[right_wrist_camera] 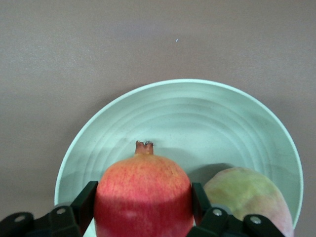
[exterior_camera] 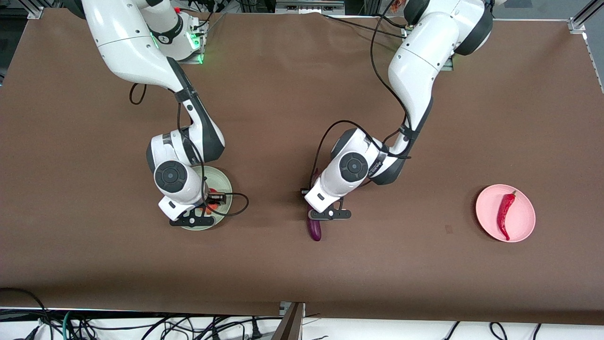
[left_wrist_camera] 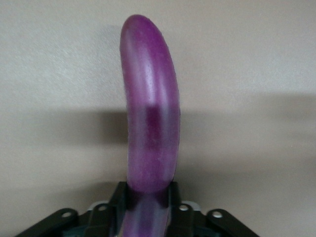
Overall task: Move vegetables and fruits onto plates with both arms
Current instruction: 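Place the pomegranate on the green plate while the left gripper lifts the eggplant, then retract the right gripper to rest while the left gripper carries the eggplant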
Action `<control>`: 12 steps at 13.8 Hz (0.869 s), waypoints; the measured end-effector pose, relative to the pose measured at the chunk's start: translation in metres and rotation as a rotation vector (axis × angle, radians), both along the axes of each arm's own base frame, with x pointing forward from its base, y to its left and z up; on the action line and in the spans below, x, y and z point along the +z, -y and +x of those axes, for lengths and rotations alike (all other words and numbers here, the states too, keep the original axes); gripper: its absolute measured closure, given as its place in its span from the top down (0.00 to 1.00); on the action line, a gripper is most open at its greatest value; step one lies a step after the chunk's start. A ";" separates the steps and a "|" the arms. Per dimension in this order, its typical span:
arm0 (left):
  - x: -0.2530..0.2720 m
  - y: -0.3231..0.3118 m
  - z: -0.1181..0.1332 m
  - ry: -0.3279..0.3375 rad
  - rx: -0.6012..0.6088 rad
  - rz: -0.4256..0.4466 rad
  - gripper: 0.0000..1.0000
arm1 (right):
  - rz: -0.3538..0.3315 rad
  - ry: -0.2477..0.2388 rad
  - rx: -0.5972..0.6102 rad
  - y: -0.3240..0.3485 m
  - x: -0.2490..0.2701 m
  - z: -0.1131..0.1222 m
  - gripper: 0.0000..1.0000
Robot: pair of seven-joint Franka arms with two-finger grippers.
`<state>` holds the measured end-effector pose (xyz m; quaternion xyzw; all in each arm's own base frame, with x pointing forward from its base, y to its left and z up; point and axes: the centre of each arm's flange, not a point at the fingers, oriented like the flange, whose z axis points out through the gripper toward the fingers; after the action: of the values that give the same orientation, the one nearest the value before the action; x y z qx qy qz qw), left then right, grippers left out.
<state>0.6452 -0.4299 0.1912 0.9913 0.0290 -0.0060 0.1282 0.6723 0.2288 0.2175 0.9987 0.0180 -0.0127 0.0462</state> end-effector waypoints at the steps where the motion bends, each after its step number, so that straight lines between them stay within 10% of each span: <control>1: 0.000 -0.003 0.002 0.001 0.001 0.001 0.34 | 0.000 0.000 0.001 0.000 0.000 0.000 0.86; 3: 0.001 -0.008 0.006 0.005 0.008 0.001 0.34 | 0.005 0.014 0.003 0.000 0.007 0.002 1.00; 12: 0.105 -0.183 0.072 -0.111 -0.036 0.002 0.28 | -0.030 -0.050 0.100 0.038 0.207 -0.005 1.00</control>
<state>0.7173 -0.2471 0.2961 0.9899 0.0184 -0.0631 0.1253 0.6673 0.1913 0.4248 0.9951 0.0688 -0.0357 0.0615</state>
